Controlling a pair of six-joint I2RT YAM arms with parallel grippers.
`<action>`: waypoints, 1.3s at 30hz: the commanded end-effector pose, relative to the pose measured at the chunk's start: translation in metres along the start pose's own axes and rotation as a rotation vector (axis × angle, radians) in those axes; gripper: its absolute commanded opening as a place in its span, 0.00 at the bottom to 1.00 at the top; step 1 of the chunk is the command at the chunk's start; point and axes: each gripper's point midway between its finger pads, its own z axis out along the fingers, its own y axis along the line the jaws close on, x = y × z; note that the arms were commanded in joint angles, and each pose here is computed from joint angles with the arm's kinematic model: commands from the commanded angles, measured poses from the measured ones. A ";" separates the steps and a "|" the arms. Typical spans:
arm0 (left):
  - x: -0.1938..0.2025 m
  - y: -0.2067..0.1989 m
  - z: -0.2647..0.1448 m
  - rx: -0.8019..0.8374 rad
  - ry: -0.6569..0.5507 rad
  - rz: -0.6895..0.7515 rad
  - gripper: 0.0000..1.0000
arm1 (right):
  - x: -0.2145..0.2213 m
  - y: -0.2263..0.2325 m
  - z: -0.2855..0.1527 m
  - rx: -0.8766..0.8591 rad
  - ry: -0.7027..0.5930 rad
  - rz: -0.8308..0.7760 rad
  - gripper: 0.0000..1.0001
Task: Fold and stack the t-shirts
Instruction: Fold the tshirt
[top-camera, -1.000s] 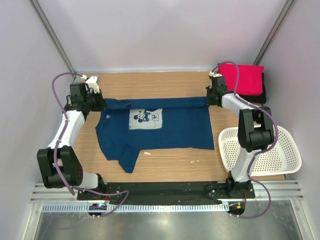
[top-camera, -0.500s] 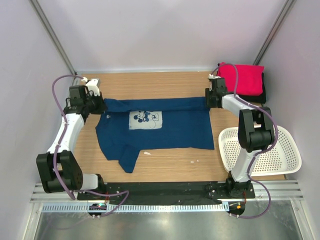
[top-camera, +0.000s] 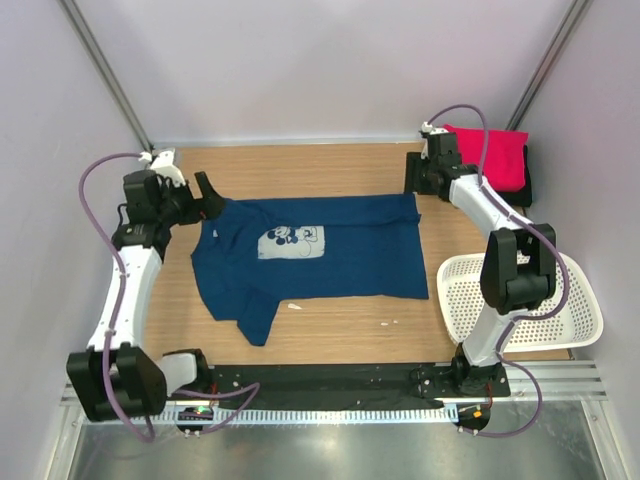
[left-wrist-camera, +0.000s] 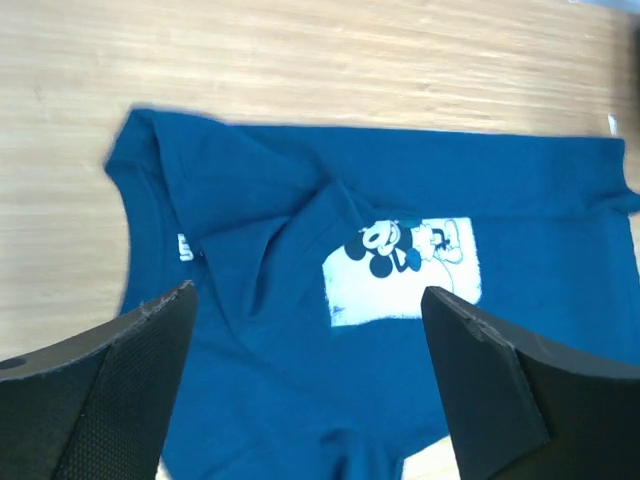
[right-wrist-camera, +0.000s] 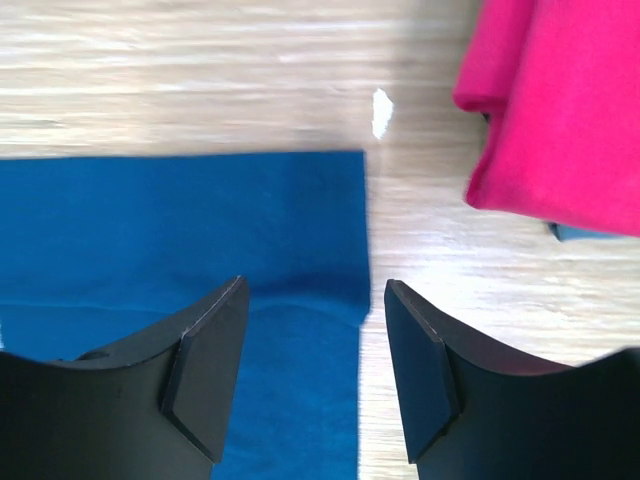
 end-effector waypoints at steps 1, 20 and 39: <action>0.022 0.010 0.032 -0.053 0.074 -0.178 0.93 | -0.023 0.033 -0.022 -0.076 -0.062 0.011 0.63; 0.103 -0.027 0.159 -0.208 0.371 0.058 0.62 | 0.031 0.119 -0.002 -0.139 0.049 0.035 0.61; 0.138 -0.028 0.183 -0.247 0.459 0.132 0.40 | 0.048 0.112 0.018 -0.082 0.112 0.032 0.60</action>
